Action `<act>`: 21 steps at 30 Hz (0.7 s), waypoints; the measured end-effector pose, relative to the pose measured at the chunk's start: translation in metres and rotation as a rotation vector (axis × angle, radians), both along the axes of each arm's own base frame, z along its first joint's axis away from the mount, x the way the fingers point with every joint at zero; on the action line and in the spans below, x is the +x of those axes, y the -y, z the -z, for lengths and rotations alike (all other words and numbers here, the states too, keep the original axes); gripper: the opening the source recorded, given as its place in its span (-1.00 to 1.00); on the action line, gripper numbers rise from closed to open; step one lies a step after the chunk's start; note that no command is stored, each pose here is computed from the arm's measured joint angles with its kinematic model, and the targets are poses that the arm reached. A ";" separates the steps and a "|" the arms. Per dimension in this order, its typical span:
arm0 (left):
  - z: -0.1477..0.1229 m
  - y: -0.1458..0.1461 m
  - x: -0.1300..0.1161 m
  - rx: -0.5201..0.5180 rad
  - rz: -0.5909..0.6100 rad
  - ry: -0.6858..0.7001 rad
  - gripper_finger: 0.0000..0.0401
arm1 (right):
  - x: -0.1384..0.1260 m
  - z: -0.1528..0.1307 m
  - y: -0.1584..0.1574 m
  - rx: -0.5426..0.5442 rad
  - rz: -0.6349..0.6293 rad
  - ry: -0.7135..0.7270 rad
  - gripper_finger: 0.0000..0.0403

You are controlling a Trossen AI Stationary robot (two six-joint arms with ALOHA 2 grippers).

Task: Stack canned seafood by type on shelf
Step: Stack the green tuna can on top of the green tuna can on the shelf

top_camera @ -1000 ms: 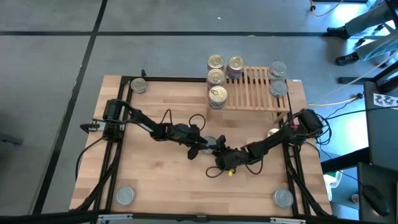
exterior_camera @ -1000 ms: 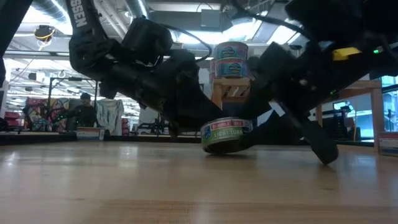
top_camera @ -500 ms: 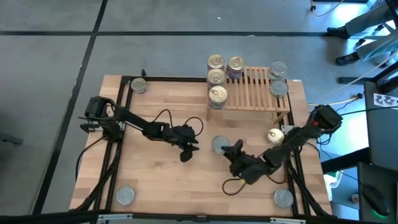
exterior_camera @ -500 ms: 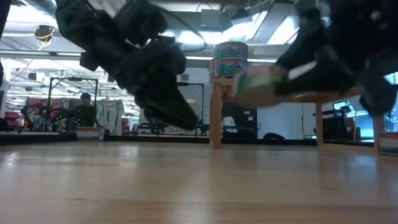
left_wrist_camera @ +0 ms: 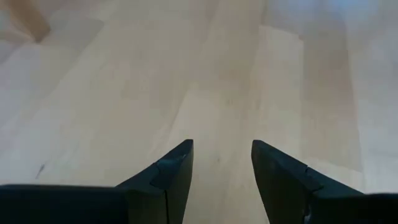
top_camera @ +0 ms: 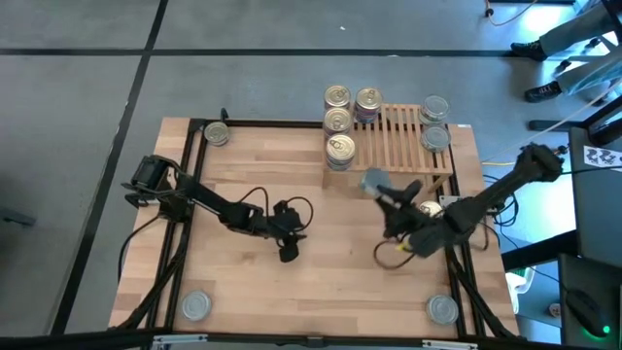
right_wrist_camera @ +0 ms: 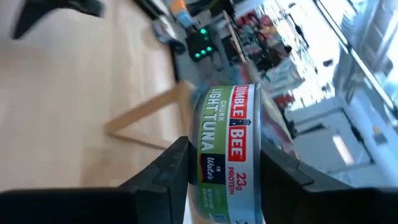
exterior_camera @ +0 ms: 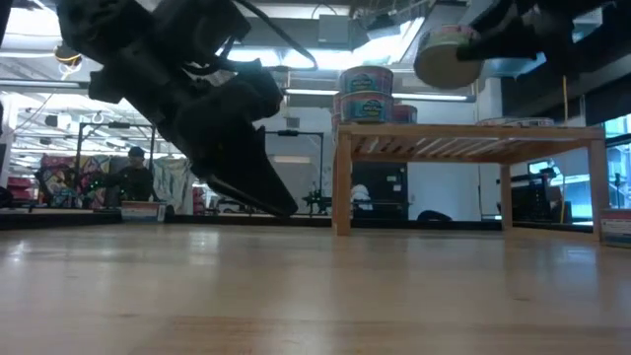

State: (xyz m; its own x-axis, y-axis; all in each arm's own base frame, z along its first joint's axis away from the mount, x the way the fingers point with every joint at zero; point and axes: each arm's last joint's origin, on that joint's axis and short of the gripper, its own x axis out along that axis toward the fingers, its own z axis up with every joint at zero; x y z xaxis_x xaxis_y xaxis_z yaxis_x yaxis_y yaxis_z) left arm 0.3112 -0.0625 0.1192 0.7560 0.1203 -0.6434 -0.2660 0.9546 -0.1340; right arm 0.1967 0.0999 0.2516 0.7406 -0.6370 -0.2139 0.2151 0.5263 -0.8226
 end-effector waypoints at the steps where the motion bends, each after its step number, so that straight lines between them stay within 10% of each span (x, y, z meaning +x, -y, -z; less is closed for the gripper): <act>1: 0.000 0.000 0.000 0.005 -0.013 0.003 -0.19 | -0.004 -0.006 0.006 0.009 0.013 0.015 -0.29; 14: 0.000 0.003 -0.001 0.032 -0.024 0.007 -0.19 | -0.033 -0.096 0.077 0.003 0.354 0.143 -0.29; 21: 0.000 0.002 -0.001 0.035 -0.023 -0.002 -0.19 | -0.043 -0.117 0.108 0.231 0.422 0.130 -0.29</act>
